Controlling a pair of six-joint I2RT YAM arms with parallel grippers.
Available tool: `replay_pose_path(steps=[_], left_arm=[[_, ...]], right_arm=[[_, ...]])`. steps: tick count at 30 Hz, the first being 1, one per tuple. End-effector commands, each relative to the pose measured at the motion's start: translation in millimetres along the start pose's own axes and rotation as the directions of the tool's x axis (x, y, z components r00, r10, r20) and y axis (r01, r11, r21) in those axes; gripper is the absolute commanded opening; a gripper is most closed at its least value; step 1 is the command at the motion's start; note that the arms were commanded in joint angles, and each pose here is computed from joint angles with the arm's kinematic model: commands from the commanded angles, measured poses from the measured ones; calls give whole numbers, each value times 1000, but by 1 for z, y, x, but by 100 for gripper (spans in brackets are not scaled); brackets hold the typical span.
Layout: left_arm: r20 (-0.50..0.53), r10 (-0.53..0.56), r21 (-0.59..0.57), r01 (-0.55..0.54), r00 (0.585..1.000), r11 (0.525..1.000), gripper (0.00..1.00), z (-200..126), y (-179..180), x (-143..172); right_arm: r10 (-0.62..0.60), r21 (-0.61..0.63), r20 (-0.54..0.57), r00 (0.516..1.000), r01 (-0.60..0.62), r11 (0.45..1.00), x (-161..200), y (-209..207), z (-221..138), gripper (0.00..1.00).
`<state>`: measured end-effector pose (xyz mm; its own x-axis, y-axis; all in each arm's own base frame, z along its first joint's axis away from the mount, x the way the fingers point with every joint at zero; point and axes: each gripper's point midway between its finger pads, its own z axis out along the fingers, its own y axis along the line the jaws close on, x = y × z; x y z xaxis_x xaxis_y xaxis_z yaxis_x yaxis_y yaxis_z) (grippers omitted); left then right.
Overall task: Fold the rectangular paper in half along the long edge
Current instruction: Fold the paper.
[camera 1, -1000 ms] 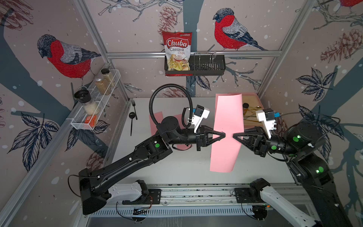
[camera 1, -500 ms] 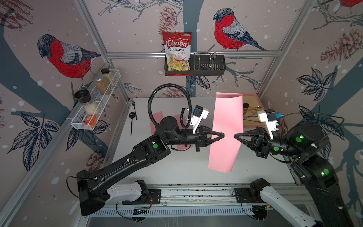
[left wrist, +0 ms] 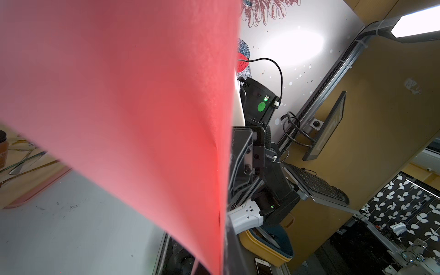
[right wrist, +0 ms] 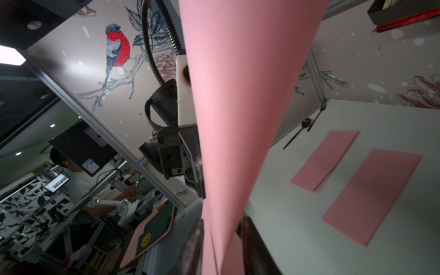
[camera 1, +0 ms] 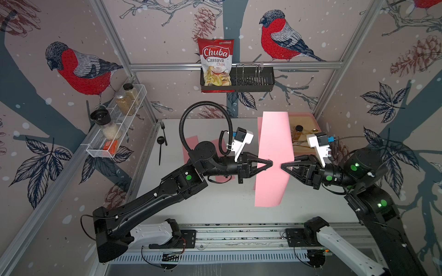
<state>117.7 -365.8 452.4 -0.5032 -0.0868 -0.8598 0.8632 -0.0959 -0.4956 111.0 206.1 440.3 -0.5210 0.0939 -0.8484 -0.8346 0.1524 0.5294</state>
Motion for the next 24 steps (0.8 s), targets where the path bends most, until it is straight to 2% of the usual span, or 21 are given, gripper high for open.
replay_pose_path(steps=[1,3,6,10,11,14,24], left_arm=[[18,20,19,-21,1000,1000,0,0,-5,-6],[16,18,19,-18,1000,1000,0,1,-4,-5],[15,16,17,-16,1000,1000,0,1,-3,-5],[15,14,16,-14,1000,1000,3,2,-3,-6],[16,14,16,-14,1000,1000,10,2,-3,-6],[14,6,19,-7,1000,1000,20,4,-2,-6],[8,-1,32,1,1000,999,25,7,-2,-5]], right_arm=[[-45,-58,37,998,47,997,-11,12,0,13],[-48,-60,38,998,50,997,-11,12,1,5],[-49,-66,36,998,51,996,-11,13,1,0],[-49,-66,30,998,51,996,-10,13,1,0],[-47,-63,28,998,49,997,-9,12,1,0],[-43,-62,22,999,45,997,-8,9,2,0],[-36,-79,16,999,37,996,-5,6,5,0]])
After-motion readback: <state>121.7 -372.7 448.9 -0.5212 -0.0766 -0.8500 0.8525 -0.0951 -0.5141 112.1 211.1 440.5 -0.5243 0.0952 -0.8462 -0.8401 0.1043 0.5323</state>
